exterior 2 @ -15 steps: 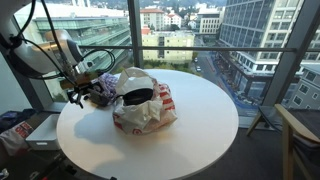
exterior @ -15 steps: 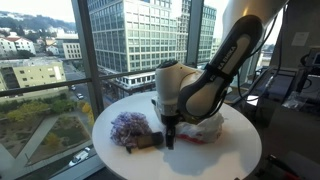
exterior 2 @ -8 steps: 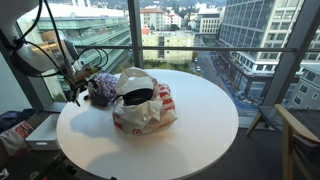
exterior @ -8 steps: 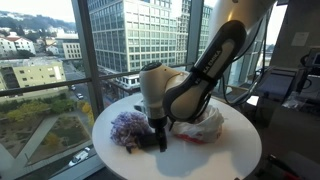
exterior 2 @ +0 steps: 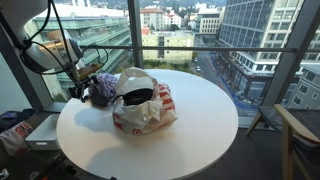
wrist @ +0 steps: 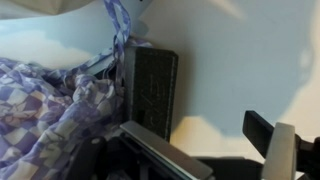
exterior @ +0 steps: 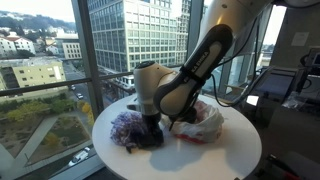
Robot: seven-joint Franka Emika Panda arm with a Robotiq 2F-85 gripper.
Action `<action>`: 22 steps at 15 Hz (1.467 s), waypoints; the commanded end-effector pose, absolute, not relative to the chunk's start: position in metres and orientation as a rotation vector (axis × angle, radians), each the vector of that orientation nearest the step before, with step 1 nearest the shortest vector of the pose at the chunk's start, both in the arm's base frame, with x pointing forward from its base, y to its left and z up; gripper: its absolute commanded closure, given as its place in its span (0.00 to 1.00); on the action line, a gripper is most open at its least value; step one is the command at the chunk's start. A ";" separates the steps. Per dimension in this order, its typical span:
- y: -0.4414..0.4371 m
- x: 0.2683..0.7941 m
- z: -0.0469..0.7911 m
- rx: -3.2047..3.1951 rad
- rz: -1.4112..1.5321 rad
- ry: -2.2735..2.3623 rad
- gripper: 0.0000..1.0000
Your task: Put the items, which are on the table, in the plastic
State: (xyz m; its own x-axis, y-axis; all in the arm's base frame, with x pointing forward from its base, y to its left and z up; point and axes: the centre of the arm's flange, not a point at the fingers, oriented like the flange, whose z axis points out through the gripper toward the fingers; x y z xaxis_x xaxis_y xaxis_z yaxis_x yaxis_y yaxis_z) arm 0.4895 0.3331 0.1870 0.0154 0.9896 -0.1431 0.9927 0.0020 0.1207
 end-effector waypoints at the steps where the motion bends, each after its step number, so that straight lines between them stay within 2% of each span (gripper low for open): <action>1: 0.332 0.491 0.187 2.089 -0.026 2.089 0.00; 10: 0.322 0.501 0.169 2.278 0.319 1.930 0.00; 22: 0.293 0.527 0.137 2.372 0.291 1.740 0.00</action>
State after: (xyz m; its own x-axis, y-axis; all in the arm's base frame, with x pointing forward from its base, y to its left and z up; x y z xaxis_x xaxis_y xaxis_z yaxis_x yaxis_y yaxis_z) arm 0.5196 0.2901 0.1445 0.2713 0.9616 0.0415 0.9318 -0.2732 0.2389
